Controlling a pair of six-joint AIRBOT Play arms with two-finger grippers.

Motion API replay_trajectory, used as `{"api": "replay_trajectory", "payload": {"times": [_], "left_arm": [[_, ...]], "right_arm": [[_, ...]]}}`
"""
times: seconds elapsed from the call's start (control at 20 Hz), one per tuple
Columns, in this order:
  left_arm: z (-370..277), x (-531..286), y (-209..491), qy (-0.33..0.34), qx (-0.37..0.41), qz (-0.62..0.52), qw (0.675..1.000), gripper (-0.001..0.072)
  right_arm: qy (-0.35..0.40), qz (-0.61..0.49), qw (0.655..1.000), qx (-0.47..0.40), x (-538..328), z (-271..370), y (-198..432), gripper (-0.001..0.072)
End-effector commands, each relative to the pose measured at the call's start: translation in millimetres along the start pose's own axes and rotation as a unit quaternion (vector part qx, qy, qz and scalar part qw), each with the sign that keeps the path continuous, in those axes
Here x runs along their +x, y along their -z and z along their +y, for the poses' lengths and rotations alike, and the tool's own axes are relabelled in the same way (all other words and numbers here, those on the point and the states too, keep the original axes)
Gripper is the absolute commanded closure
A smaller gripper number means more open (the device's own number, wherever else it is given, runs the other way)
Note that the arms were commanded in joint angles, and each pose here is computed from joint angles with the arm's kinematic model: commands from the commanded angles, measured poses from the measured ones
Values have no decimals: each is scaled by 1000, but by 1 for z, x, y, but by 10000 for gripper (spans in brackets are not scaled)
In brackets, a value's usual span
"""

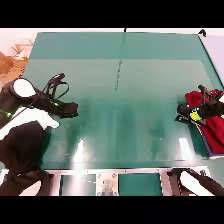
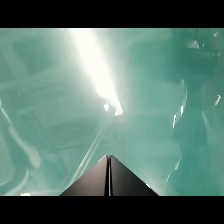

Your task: Fold the shirts.

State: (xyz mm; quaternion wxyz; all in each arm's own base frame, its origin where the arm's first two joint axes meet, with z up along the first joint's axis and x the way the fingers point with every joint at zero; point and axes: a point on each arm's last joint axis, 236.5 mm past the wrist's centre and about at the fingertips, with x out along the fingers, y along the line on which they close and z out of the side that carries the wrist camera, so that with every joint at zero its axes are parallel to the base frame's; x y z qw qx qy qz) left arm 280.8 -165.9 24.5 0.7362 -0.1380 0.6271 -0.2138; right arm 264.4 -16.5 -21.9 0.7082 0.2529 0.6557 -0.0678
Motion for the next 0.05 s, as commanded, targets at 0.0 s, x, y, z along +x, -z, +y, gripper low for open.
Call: {"api": "replay_trajectory", "payload": {"times": [0.0], "left_arm": [[0, 0, 0, -1, 0, -1, 1000, 682]], "right_arm": [[0, 0, 1000, 0, 0, 0, 0, 688]]}}
